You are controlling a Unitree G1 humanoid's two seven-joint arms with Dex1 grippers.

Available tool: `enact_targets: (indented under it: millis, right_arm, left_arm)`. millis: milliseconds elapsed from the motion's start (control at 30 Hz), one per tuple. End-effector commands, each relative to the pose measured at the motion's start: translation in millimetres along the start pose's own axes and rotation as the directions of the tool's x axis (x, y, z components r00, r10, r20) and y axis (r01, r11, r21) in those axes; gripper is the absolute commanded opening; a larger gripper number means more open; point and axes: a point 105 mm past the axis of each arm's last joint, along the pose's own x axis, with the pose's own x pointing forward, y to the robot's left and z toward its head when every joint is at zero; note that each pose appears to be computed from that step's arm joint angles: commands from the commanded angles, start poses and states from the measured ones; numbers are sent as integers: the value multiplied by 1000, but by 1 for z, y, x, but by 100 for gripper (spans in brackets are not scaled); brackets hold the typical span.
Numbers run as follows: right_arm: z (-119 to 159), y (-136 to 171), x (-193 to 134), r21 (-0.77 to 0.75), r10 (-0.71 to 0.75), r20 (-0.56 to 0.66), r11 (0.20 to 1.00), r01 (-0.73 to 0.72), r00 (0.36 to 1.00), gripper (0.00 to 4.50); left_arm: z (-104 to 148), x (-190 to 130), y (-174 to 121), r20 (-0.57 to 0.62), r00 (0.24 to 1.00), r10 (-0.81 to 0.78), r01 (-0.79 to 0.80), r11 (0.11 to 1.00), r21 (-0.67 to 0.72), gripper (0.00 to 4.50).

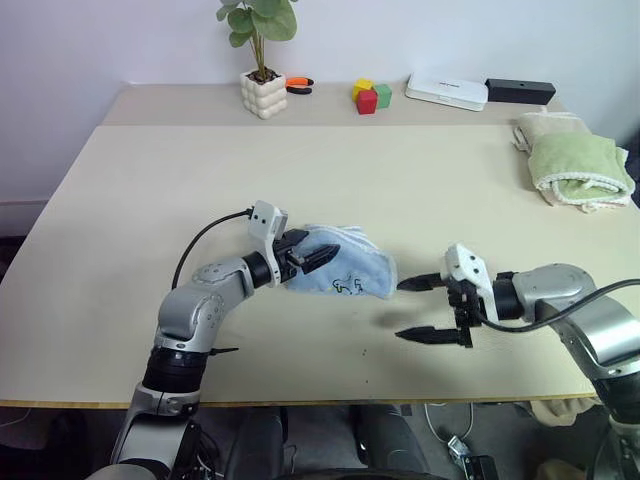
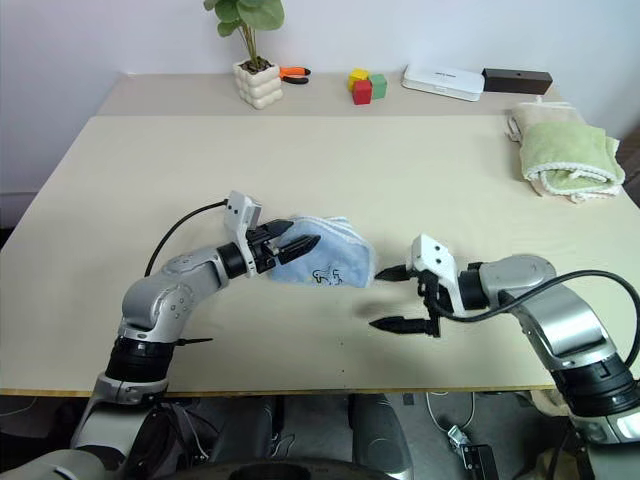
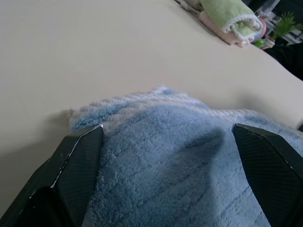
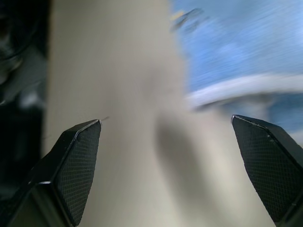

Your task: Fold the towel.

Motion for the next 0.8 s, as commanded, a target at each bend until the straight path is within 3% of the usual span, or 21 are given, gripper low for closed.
enact_targets:
  millis: [33, 133, 233, 333, 400, 467, 500, 567, 600, 733, 800]
  right_arm:
    - [37, -31, -12, -30, -172, 189, 983, 181, 967, 450]
    - [62, -50, -21, 42, -291, 341, 955, 294, 894, 450]
    - [84, -47, -15, 130, -318, 451, 948, 291, 834, 367]
    - [105, -41, 3, 210, -418, 546, 907, 364, 726, 220]
    - [106, -36, 13, 238, -466, 537, 883, 404, 703, 118]
    - [105, -31, 29, 330, -571, 519, 820, 468, 636, 27]
    - [105, -29, 33, 359, -604, 508, 797, 486, 614, 0]
    - [92, -22, 47, 354, -651, 439, 759, 547, 620, 0]
    - [86, -20, 51, 344, -668, 407, 744, 573, 623, 0]
    - [54, -6, 69, 330, -702, 311, 712, 620, 641, 0]
    - [24, -10, 80, 284, -747, 221, 664, 692, 627, 0]
  left_arm:
    - [31, -8, 1, 88, 996, 8, -13, 999, 52, 444]
    - [48, -17, 10, 121, 992, 41, -51, 996, 76, 444]
    - [66, -25, 12, 162, 986, 45, -60, 994, 87, 450]
    - [85, -31, 5, 214, 976, 28, -50, 994, 101, 359]
    - [90, -28, 0, 233, 972, 20, -42, 995, 88, 266]
    - [89, -18, -14, 250, 968, 4, -22, 998, 67, 171]
    - [88, -15, -19, 255, 967, -5, -12, 998, 66, 121]
    - [83, -7, -20, 269, 962, 48, -61, 997, 42, 23]
    - [81, -4, -18, 271, 959, 76, -88, 996, 31, 7]
    - [60, 9, -16, 229, 962, 149, -152, 988, -4, 7]
    - [39, 18, -13, 171, 968, 182, -183, 983, -11, 7]
